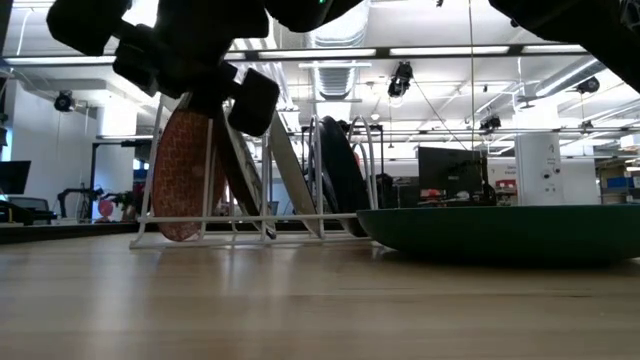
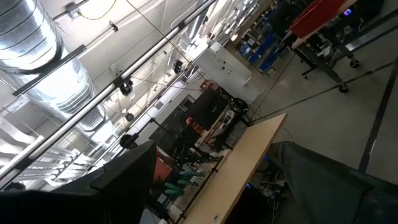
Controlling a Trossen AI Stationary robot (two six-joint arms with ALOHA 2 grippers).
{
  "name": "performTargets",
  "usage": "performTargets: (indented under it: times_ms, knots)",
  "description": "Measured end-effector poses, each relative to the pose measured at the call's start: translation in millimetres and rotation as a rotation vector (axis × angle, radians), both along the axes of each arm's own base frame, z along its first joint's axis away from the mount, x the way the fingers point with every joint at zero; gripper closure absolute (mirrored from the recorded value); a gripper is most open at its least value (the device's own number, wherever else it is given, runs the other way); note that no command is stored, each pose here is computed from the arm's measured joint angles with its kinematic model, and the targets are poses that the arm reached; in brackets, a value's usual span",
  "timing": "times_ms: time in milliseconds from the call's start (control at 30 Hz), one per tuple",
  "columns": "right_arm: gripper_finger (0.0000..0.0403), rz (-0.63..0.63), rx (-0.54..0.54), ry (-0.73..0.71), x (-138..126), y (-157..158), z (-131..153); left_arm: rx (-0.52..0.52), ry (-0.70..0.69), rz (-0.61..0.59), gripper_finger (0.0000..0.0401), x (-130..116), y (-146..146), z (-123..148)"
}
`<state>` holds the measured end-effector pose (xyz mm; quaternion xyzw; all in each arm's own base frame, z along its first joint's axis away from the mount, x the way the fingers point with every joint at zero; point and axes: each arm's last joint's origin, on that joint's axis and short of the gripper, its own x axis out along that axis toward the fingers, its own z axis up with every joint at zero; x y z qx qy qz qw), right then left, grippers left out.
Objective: Sort dishes
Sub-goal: Put the orange patterned plate into the dish rack
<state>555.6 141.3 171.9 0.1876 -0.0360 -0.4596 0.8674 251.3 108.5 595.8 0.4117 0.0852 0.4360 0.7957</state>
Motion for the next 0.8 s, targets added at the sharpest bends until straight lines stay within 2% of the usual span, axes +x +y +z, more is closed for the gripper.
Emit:
performTargets:
  times_ms: [233,600,800]
  knots:
    - [0.0274,-0.008,0.061,-0.019,-6,7,-8,0.0,0.0,0.0,0.0075,0,0,0]
    - [0.0276,0.014,0.083,-0.038,-11,22,-7,-0.007,0.003,-0.002,0.0075,0,0,-1]
    - [0.0279,0.043,0.13,-0.048,-24,47,-11,-0.007,0.003,-0.002,0.0075,0,0,-1]
